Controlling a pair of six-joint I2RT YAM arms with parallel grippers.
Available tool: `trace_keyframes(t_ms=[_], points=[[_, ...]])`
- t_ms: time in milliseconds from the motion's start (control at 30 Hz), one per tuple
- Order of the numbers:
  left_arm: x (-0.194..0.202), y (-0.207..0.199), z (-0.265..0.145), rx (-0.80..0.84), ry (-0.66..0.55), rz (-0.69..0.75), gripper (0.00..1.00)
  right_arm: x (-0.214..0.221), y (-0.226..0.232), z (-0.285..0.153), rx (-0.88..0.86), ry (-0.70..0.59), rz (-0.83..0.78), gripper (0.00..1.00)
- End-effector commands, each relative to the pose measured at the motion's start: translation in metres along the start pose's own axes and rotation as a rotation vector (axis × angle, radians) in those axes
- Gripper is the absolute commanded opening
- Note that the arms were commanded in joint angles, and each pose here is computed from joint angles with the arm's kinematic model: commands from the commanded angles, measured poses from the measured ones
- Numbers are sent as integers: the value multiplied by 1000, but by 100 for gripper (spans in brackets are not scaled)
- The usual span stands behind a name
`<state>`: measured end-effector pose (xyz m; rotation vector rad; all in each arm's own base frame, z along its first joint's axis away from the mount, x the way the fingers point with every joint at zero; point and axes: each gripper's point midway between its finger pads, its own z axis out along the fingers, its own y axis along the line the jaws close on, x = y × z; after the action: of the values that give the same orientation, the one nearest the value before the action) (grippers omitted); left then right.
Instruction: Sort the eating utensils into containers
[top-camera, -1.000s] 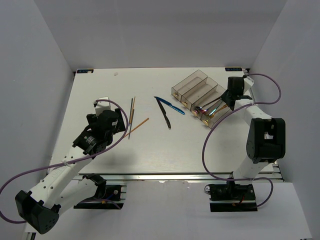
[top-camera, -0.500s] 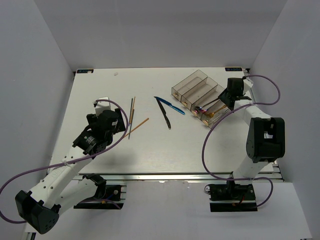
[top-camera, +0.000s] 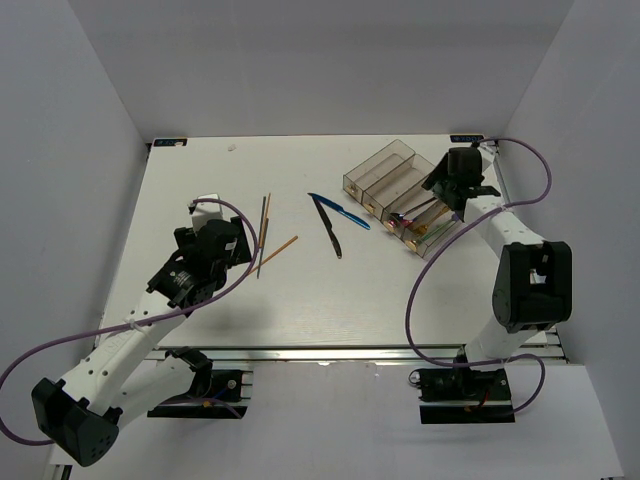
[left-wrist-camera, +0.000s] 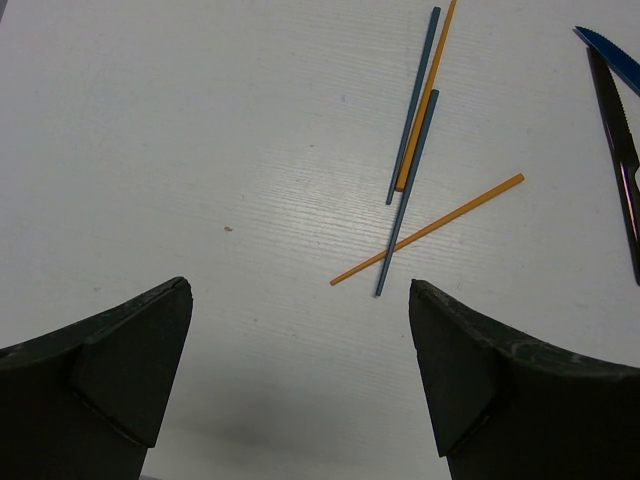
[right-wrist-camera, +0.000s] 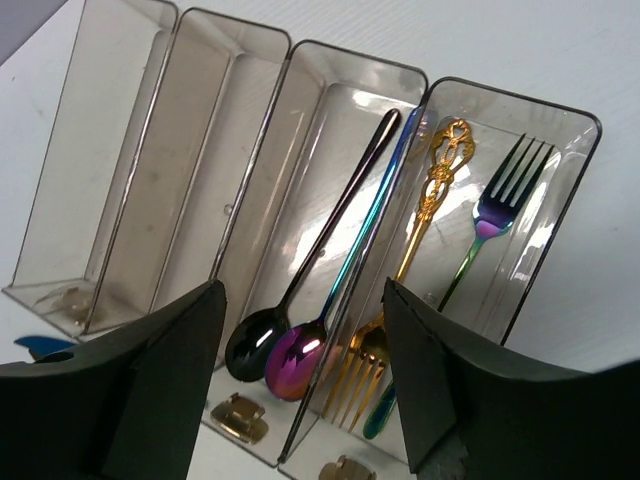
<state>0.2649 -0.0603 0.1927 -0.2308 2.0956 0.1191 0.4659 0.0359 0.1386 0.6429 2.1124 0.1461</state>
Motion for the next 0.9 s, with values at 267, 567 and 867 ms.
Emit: trace_keyframes(t_ms=[267,567,867], points=[[0,2,2,-14,-4,2,98,49,114,-44,-311,163,-446,89],[-2,5,0,-20,-13,-7,98,159,188,-48,-423,315,-777,79],[-4,4,-2,-5,-19,-13,98,228,189,-34,-330,545,-916,56]])
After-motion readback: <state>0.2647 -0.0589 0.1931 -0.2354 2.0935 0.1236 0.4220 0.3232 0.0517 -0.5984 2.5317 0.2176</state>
